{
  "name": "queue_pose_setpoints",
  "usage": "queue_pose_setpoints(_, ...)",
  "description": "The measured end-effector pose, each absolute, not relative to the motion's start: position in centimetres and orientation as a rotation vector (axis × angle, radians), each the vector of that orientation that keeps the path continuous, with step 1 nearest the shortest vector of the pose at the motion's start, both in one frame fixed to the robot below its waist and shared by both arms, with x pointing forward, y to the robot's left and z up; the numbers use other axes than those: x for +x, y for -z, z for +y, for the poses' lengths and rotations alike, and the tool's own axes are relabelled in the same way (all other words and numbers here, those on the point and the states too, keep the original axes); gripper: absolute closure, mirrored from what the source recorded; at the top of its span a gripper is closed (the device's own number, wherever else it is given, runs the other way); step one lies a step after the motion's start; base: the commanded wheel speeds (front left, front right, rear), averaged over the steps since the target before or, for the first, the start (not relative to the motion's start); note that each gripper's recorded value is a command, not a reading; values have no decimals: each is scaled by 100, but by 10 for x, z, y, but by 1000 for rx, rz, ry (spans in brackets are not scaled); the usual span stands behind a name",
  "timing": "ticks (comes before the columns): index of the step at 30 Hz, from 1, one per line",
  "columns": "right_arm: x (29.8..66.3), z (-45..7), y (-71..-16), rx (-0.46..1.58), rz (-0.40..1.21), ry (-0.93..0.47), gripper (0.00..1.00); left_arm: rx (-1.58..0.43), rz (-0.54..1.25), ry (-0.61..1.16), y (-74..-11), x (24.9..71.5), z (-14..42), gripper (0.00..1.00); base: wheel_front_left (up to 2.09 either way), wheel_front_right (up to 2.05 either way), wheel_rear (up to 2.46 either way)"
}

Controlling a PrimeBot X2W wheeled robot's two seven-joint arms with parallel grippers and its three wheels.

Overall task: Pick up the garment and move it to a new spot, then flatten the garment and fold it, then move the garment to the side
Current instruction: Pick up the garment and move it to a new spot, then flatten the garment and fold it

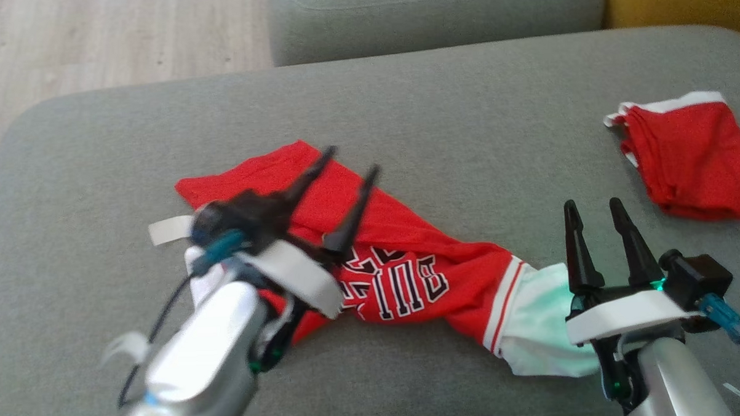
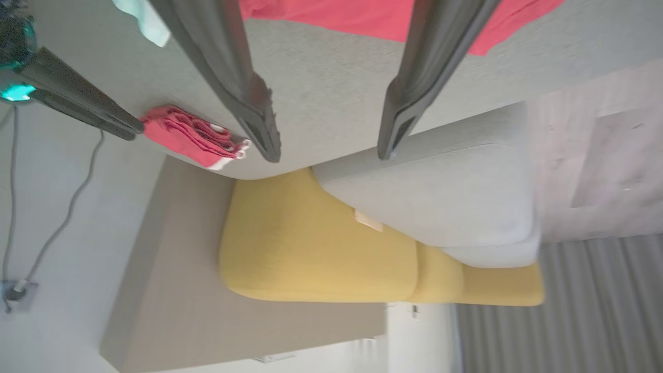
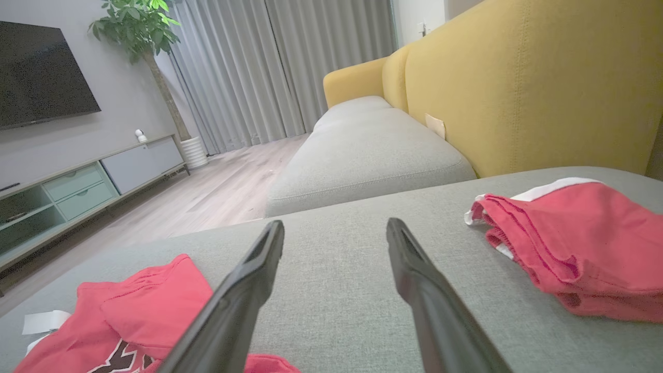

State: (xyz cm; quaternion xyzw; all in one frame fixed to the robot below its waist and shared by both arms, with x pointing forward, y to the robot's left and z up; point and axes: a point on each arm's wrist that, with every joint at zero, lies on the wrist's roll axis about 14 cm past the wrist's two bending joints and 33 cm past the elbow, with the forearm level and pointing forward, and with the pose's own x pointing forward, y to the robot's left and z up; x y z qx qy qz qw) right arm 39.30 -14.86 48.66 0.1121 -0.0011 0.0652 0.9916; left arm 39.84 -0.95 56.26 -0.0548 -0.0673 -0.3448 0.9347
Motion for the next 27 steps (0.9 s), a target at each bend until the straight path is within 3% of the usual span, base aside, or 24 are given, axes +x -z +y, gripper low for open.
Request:
queue_pose_setpoints(5,397,-131,-495,226,-22,-182,0,-163,-181,426,-569,402,71,0,0,0,0)
queue_pose_setpoints(13,390,-120,-491,226,-8,-215,0,-206,-107,198,-530,371,134,0,0,0,0)
queue_pose_setpoints(27,387,-98,-486,213,16,-282,0,-249,-72,150,-509,350,140,0,0,0,0)
